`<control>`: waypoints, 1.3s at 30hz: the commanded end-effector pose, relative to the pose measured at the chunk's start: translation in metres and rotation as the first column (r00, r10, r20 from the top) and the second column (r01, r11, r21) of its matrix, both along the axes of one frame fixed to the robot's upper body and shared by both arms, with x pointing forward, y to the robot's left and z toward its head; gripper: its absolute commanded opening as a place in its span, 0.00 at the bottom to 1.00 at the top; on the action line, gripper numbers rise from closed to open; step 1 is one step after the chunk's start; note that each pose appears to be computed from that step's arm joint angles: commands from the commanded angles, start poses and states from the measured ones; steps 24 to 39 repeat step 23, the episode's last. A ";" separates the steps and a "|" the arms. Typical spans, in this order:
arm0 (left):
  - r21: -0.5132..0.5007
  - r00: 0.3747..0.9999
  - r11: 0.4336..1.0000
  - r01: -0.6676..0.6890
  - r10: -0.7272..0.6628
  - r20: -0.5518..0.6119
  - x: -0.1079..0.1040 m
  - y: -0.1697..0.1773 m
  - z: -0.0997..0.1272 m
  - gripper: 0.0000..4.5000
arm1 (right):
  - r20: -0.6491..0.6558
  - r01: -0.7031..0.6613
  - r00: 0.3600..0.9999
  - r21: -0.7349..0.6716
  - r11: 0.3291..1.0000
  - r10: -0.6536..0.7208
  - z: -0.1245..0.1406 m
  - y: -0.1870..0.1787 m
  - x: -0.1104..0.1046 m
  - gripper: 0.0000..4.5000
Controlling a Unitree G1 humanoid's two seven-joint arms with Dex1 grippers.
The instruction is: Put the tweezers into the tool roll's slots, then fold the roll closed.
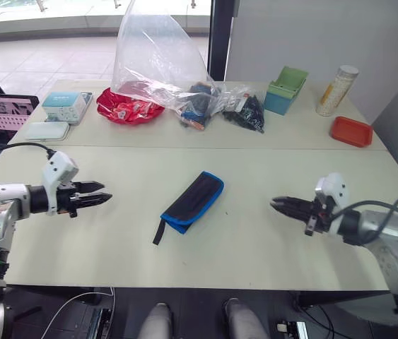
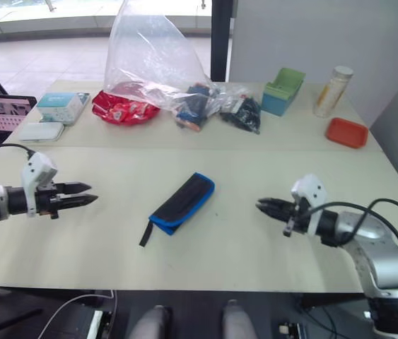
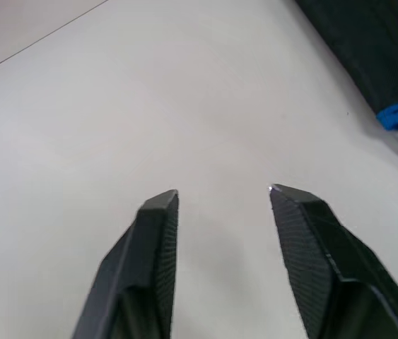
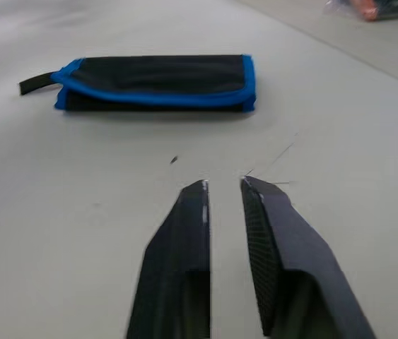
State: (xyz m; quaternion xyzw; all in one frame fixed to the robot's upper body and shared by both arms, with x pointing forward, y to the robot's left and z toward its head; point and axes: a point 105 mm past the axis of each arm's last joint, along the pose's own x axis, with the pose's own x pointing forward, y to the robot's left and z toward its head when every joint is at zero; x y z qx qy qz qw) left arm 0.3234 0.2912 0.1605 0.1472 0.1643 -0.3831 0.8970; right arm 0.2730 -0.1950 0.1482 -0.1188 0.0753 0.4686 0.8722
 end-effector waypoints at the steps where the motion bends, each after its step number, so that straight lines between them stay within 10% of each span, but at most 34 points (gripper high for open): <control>1: 0.038 0.995 0.998 -0.046 0.043 0.087 0.001 0.017 0.019 0.84 | 0.011 -0.024 1.000 -0.002 1.000 0.024 0.012 -0.006 -0.016 0.48; 3: 0.043 0.995 0.998 -0.050 0.046 0.084 -0.001 0.022 0.019 0.99 | -0.018 -0.031 0.999 -0.017 0.999 0.031 0.009 -0.009 -0.023 0.64; 8: 0.113 0.997 0.993 -0.046 0.039 0.061 -0.008 0.029 0.011 1.00 | -0.051 -0.038 0.998 -0.045 0.998 0.036 0.007 -0.018 -0.033 1.00; 39: 0.097 0.992 0.995 -0.038 0.026 0.120 -0.008 0.037 0.014 1.00 | -0.002 0.081 0.997 -0.065 0.995 -0.082 0.009 -0.047 -0.034 1.00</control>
